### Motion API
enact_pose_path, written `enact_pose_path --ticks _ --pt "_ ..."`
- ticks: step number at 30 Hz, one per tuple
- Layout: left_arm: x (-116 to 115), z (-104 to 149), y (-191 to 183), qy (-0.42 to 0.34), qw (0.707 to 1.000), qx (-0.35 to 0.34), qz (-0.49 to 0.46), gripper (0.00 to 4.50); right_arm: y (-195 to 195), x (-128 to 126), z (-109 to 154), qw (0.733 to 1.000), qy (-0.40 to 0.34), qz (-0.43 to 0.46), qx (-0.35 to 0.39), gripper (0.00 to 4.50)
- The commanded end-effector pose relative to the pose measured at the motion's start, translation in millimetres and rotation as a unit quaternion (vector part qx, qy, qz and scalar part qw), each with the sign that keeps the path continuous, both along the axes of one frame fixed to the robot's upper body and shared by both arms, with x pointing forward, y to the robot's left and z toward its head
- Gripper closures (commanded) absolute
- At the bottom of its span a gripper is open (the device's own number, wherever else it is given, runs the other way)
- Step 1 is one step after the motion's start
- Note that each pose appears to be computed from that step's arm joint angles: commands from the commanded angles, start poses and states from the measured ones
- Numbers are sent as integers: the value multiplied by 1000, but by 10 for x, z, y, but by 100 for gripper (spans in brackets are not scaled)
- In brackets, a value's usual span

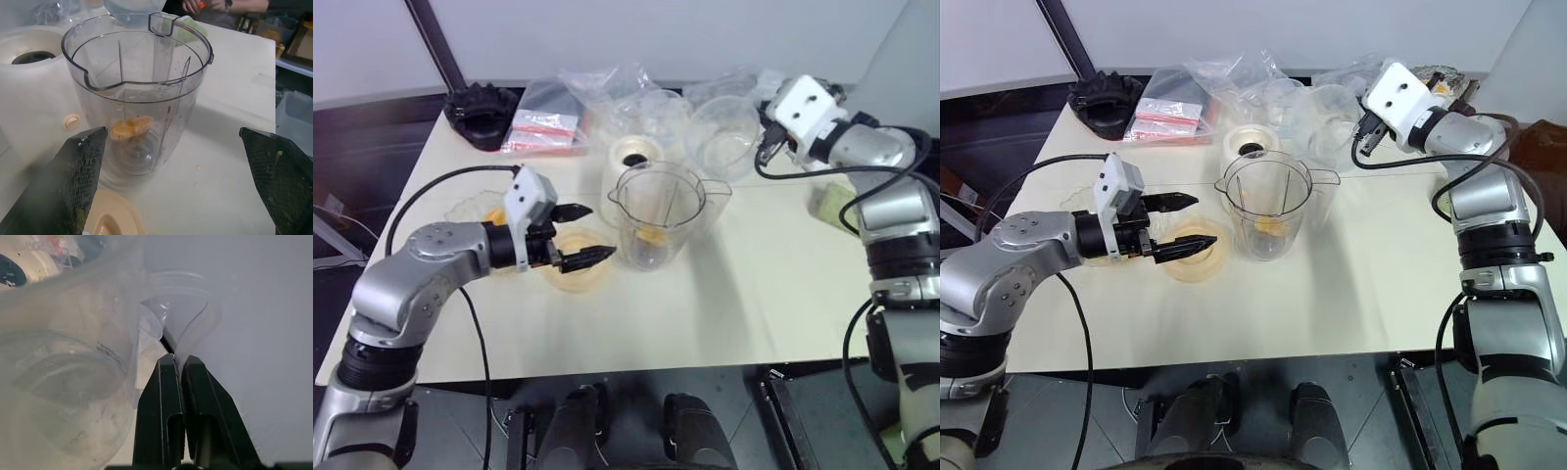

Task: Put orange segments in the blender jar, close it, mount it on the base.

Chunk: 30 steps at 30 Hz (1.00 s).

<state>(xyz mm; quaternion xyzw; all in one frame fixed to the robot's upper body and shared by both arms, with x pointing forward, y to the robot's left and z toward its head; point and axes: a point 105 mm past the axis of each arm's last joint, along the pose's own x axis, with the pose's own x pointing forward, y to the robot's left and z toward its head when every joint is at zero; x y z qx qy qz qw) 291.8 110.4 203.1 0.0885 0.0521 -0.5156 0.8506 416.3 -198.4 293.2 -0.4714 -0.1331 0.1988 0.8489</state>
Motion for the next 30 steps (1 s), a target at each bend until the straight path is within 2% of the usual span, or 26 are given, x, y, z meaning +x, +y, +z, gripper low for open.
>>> enact_pose_path --ticks 1,11,30 --pt "-31 108 -14 -30 1000 -3 -4 0 94 -65 342 997 -75 12 -19 448" --pt "-8 107 -21 -32 999 -3 -3 0 191 -61 377 990 -121 19 -74 448" --pt "-23 98 -32 -34 999 -2 -3 0 314 -83 401 978 -164 33 -123 448"
